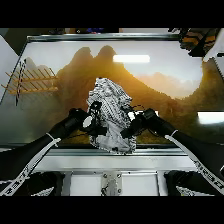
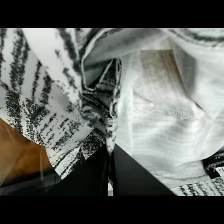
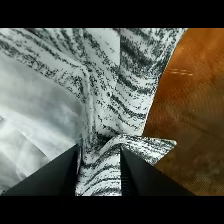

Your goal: Fold the clothes and pants, and hang the long-sleeved shirts on hangers.

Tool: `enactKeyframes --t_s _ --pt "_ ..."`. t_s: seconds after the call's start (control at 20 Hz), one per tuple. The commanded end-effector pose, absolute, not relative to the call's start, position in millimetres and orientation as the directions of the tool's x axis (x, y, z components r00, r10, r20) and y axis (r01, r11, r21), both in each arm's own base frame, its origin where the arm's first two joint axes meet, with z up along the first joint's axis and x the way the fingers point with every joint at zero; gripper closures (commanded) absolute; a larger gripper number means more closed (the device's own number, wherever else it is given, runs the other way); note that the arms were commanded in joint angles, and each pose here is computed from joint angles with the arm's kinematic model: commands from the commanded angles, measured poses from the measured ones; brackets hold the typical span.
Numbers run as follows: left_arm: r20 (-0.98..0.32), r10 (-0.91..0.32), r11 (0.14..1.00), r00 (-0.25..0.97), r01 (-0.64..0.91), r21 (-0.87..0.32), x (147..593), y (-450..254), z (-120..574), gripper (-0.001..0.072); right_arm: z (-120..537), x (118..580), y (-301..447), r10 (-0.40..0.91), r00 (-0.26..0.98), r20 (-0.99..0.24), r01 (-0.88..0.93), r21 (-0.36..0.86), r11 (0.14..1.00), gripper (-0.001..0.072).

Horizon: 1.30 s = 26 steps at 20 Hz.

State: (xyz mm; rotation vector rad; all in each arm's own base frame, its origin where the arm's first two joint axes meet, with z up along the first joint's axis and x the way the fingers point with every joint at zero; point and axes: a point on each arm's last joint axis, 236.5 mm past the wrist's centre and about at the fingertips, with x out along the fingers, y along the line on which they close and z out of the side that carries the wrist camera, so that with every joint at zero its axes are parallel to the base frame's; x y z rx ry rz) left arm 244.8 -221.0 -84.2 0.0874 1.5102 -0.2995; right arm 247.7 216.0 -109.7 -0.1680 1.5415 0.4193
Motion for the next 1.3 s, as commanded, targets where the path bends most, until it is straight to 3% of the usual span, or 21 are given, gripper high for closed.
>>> enactKeyframes --t_s 0.0,0.05,0.15,0.3,0.5,0.65,0.8,0.9,1.0,1.15,1.25 --pt "-0.992 -0.127 0.958 0.026 0.263 -0.116 241 -216 -79 0.0694 -113 256 205 0.110 0.006 -0.994 -0.360 0.100 0.927 0.0659" --pt "-0.989 -0.139 0.952 0.041 0.282 -0.122 242 -215 -69 0.0694 -106 261 199 0.091 0.023 -0.996 -0.371 0.076 0.925 0.0699" --pt "-0.978 -0.182 0.946 0.100 0.289 -0.146 252 -210 -24 0.0694 -65 283 185 0.057 0.077 -0.995 -0.388 0.023 0.922 0.0700" --pt "-0.880 -0.348 0.919 0.322 0.303 -0.252 273 -211 113 0.0694 58 308 171 0.102 0.190 -0.977 -0.456 0.004 0.890 0.0700" --pt "-0.457 -0.651 0.758 0.606 0.488 -0.433 246 -220 339 0.0695 255 307 162 0.273 0.522 -0.808 -0.431 0.026 0.902 0.0700" --pt "-0.116 -0.714 0.666 0.690 0.619 -0.416 204 -197 467 0.0695 377 283 146 0.374 0.736 -0.565 -0.378 0.116 0.919 0.0701" --pt "0.070 -0.725 0.617 0.685 0.692 -0.374 184 -187 534 0.0695 431 269 134 0.398 0.821 -0.408 -0.350 0.190 0.917 0.0701" --pt "0.093 -0.714 0.630 0.694 0.695 -0.346 194 -189 548 0.0695 437 272 135 0.403 0.833 -0.379 -0.332 0.240 0.912 0.0701" --pt "0.014 -0.626 0.734 0.780 0.596 -0.325 239 -181 531 0.0695 433 289 142 0.397 0.837 -0.377 -0.316 0.259 0.913 0.0701" --pt "-0.268 -0.427 0.878 0.864 0.325 -0.351 328 -149 441 0.0695 389 330 143 0.303 0.821 -0.483 -0.236 0.197 0.952 0.0701" --pt "-0.508 -0.420 0.883 0.752 0.208 -0.421 355 -142 358 0.0695 347 354 143 0.249 0.761 -0.599 -0.206 0.141 0.968 0.0702"
